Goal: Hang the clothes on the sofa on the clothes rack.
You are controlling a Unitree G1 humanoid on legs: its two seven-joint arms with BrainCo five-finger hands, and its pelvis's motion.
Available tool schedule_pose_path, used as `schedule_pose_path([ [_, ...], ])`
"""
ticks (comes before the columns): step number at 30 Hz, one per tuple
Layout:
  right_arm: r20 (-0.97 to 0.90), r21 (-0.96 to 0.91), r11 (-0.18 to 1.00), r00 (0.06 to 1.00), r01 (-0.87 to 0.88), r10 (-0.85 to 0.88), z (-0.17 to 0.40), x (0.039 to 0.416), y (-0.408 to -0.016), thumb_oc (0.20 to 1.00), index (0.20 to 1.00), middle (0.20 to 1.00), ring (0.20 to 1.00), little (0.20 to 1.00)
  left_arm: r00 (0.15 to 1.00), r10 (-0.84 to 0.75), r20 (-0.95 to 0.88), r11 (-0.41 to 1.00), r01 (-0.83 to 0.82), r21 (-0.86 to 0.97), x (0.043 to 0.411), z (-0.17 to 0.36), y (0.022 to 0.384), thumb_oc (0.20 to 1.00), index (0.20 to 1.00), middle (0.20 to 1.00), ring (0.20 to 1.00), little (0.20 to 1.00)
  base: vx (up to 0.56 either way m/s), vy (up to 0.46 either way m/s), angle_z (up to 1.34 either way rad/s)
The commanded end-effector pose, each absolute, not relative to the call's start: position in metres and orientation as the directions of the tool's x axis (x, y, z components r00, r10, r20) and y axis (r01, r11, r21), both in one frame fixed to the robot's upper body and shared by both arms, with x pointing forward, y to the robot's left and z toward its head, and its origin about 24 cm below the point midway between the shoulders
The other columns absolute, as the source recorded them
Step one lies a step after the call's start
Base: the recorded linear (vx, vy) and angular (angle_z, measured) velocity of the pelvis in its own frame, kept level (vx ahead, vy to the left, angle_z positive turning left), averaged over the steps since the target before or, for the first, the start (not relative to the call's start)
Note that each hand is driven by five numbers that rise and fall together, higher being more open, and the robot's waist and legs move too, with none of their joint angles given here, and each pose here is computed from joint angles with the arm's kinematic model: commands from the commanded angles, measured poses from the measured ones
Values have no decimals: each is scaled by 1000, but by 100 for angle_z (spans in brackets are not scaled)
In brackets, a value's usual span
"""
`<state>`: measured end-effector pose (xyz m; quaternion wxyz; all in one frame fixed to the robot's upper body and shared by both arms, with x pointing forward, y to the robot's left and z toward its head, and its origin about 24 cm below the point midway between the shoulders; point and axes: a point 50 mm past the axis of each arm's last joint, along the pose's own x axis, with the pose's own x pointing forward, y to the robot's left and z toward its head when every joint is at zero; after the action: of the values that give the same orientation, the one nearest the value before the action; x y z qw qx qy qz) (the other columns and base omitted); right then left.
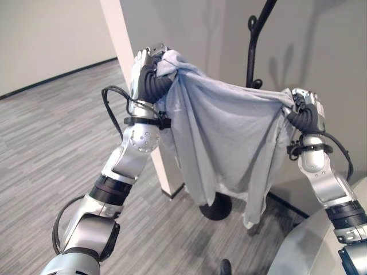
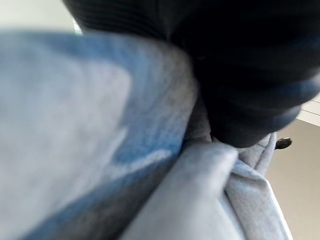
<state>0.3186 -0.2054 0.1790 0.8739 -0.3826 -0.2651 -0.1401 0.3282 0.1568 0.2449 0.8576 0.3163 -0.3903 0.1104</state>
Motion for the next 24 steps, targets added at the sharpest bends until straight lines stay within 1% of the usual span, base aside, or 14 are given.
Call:
schedule_pose_path([
  [1,673,-520,673,738,526,-56,211,321,-209,200,200,200,200,200,605,-105,790,744,-479,466,333,268,154,200,200,200,200,200,-90,60,-11],
  [10,684,-518,671,728,530,-47,217,322,-208,200,200,200,200,200,589,-118,799,744,-481,464,331,271,152,200,200,200,200,200,2,7,-2],
  [11,696,-509,674,717,536,-44,221,322,-207,200,200,200,200,200,587,-118,801,745,-481,463,331,271,151,200,200,200,200,200,16,-211,9],
  [12,726,-481,682,687,551,-42,232,323,-204,200,200,200,200,200,572,-127,811,747,-483,457,331,278,149,200,200,200,200,200,74,-267,22],
  [17,752,-474,666,658,576,-33,242,322,-205,200,200,200,200,200,549,-128,826,745,-496,446,330,283,148,200,200,200,200,200,111,-198,20],
  [21,766,-473,646,642,599,-33,248,318,-212,200,200,200,200,200,542,-129,831,749,-496,439,329,285,147,200,200,200,200,200,206,-406,41],
  [24,757,-483,639,652,599,-40,243,316,-217,200,200,200,200,200,558,-123,821,760,-479,440,330,279,146,200,200,200,200,200,185,-355,78],
])
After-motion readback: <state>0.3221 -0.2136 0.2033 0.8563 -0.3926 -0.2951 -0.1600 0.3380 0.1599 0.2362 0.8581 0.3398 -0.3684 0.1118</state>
